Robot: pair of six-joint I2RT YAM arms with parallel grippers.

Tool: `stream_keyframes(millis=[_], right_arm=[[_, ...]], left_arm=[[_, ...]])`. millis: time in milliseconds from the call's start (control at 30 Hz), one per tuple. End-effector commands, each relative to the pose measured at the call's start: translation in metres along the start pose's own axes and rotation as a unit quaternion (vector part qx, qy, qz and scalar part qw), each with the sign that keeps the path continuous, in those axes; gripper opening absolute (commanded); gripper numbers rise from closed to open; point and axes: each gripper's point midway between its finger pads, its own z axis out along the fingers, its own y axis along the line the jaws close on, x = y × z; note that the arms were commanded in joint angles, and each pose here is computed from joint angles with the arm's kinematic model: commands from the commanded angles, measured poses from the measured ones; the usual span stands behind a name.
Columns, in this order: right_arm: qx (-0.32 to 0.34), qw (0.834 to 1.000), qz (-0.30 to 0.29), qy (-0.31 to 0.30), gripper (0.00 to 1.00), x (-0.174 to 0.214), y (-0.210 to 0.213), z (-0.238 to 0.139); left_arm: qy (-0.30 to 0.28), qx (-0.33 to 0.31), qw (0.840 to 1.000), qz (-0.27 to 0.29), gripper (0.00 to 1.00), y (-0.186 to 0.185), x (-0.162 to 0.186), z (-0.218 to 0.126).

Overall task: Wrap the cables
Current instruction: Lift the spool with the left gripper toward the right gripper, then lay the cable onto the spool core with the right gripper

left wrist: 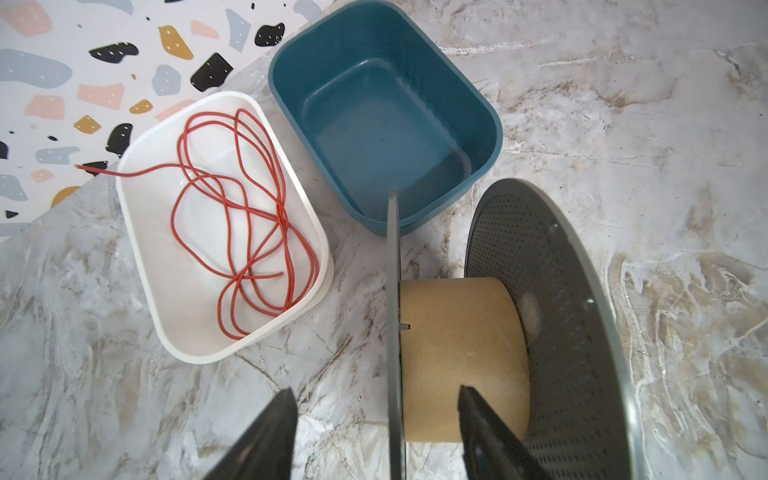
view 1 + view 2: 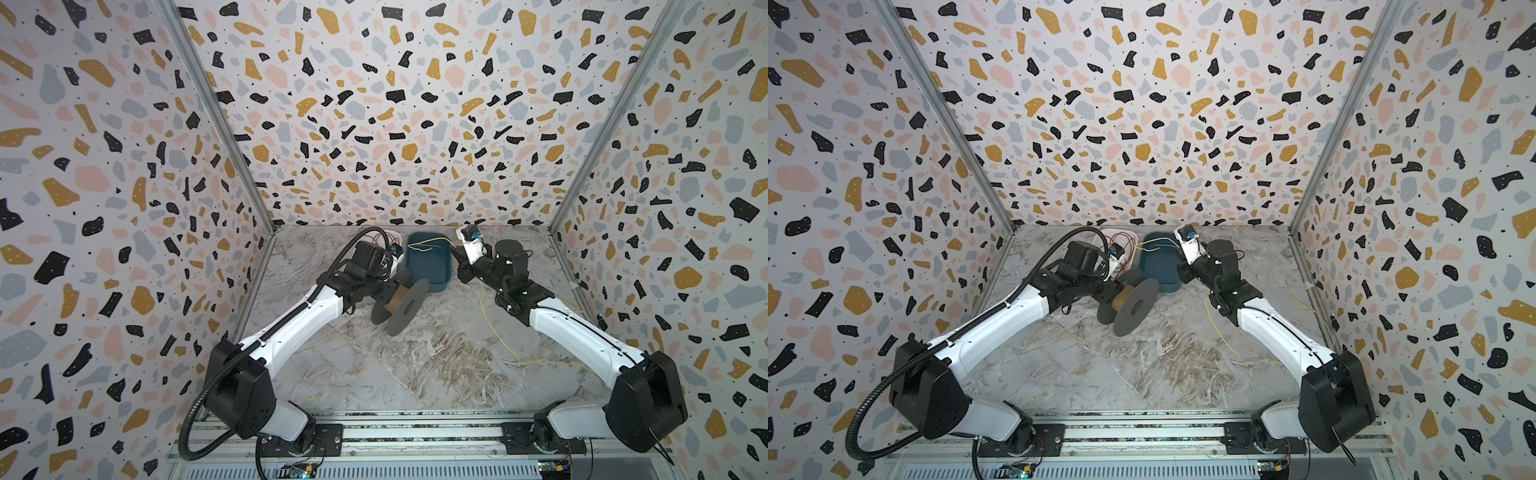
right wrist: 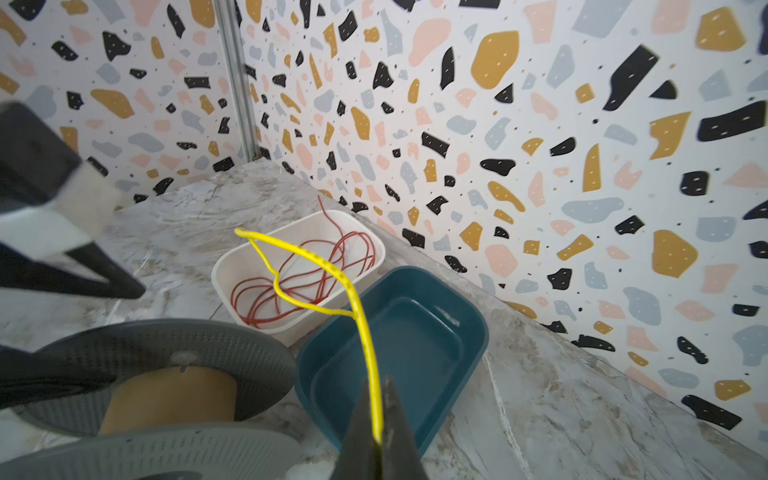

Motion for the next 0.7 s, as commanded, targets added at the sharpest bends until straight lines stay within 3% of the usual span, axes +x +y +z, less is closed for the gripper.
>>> stream_keyframes(millis=[0,100,167,333,467,667], right_arm=[[-0.062,0.998,-0.007,-0.009,0.00,-0.024,0.020,-0.014],[-0.098,0.995,-0.003,-0.008,0.00,-0.025,0.033,-0.022],[-0.120,0.993,-0.002,-0.005,0.00,-0.026,0.041,-0.026],[-0.198,0.980,0.003,0.027,0.00,-0.017,0.065,-0.028],[-0.259,0.966,0.013,0.023,0.00,-0.017,0.082,-0.027],[-0.279,0.959,-0.001,0.056,0.00,-0.004,0.084,-0.009]], left_arm=[[-0.036,-0.020,0.999,-0.023,0.68,0.007,-0.011,-0.022],[-0.040,-0.034,0.998,-0.045,0.80,0.010,-0.002,-0.033],[-0.043,-0.041,0.996,-0.061,0.83,0.011,0.004,-0.040],[-0.030,-0.023,0.996,-0.085,0.84,0.002,0.025,-0.054],[-0.069,-0.019,0.993,-0.095,0.87,-0.001,0.021,-0.071],[-0.089,-0.017,0.993,-0.075,0.88,-0.002,0.016,-0.087]])
